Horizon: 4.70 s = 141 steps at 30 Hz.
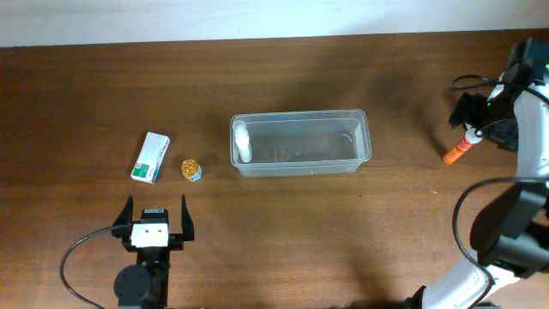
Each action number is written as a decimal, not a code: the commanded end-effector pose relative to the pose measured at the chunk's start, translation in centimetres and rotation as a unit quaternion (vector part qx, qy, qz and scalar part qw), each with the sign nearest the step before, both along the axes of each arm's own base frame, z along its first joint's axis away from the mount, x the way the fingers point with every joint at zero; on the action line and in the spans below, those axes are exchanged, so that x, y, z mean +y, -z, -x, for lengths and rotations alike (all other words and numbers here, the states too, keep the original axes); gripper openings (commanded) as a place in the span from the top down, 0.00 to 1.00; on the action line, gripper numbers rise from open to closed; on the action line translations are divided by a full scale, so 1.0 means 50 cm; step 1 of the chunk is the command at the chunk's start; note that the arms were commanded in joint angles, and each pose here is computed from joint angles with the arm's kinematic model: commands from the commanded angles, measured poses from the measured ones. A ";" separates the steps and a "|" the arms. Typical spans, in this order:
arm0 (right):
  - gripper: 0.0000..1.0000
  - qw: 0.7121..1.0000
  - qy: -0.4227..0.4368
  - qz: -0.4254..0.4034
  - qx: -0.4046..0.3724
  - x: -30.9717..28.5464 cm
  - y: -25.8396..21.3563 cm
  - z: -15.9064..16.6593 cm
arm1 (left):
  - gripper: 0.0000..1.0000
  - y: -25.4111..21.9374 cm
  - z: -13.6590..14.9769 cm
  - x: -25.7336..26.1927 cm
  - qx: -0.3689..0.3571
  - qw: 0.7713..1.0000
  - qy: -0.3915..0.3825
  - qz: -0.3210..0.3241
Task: Pack container
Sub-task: 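Raise the right gripper and move it toward the orange tube, then grasp the orange Redoxon tube with the right gripper, then lift the orange tube and carry it over the container, then lower the orange tube beside the white bottle and release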
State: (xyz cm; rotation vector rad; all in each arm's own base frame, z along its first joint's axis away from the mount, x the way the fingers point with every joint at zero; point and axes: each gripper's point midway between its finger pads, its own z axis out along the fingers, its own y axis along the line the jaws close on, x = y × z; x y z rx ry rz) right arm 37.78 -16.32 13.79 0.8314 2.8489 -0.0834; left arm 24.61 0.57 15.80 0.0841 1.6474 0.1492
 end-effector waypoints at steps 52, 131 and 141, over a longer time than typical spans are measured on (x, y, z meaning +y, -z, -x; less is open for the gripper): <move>0.91 0.992 -0.018 -0.122 0.003 0.046 0.009 -0.029 | 0.01 0.000 0.000 -0.001 -0.001 1.000 0.003 -0.008; 0.80 0.908 -0.413 -0.067 -0.012 0.898 0.057 -0.091 | 0.01 0.000 0.000 -0.001 -0.001 1.000 0.003 -0.008; 0.79 0.908 -0.413 -0.067 -0.012 0.898 0.062 -0.092 | 0.01 0.000 0.000 -0.001 -0.001 1.000 0.003 -0.008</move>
